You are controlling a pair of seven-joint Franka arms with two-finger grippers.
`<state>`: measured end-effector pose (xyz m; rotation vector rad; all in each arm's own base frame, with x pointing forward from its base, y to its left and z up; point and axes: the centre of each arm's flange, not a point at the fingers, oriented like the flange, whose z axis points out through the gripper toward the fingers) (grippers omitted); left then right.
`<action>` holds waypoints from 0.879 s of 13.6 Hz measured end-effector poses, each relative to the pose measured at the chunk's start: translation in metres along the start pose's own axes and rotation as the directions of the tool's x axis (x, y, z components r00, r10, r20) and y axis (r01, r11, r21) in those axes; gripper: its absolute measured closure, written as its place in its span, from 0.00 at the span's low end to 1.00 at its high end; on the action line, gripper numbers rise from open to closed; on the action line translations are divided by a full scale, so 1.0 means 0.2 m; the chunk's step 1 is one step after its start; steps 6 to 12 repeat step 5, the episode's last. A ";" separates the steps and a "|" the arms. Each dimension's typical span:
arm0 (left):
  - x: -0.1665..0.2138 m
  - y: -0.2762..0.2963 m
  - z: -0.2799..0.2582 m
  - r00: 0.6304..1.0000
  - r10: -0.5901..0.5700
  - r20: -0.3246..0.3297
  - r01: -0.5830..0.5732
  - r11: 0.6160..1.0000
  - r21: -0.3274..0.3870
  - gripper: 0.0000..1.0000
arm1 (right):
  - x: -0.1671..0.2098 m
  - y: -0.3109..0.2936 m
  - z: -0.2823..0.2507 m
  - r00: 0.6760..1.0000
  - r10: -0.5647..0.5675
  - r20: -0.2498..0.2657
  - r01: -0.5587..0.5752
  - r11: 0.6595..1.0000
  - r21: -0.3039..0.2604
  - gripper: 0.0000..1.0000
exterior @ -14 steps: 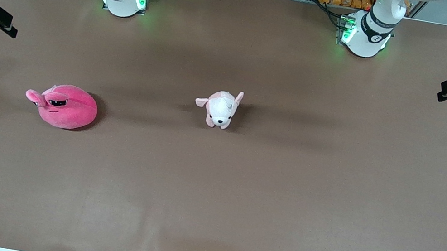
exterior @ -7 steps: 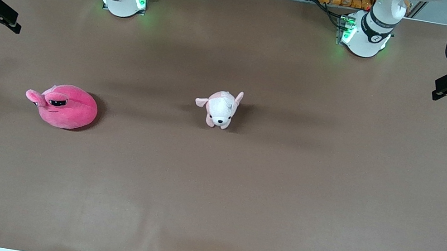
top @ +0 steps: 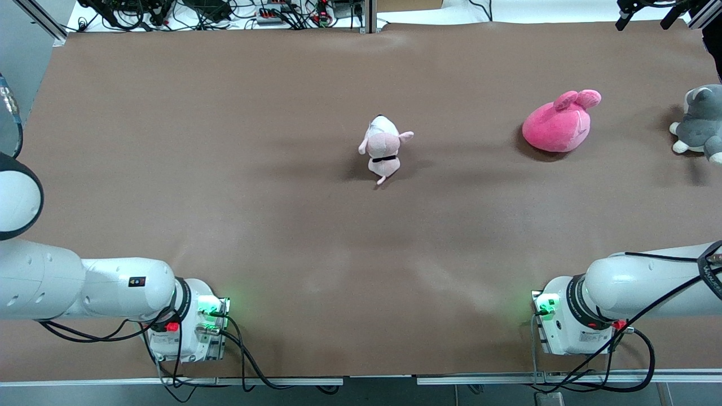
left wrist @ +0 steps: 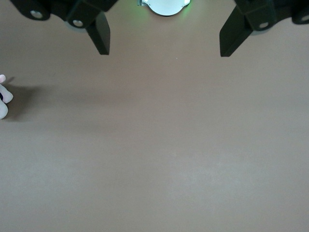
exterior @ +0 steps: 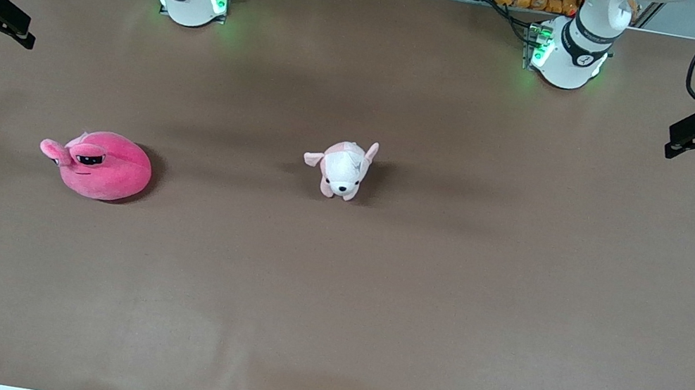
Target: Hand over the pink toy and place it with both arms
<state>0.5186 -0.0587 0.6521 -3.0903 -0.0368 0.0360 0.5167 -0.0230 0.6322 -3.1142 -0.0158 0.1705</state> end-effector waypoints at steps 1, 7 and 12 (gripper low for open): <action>0.00 0.01 0.00 1.000 0.005 0.000 -0.005 1.000 0.000 0.00 | 0.00 0.01 0.00 1.000 0.004 0.000 -0.004 1.000 0.001 0.00; 0.00 0.02 0.00 1.000 0.006 -0.001 -0.006 1.000 0.001 0.00 | 0.00 0.06 0.00 1.000 0.027 0.001 -0.027 1.000 0.004 0.00; 0.00 0.02 0.00 1.000 0.006 -0.001 -0.006 1.000 0.001 0.00 | 0.00 0.06 0.00 1.000 0.027 0.001 -0.027 1.000 0.004 0.00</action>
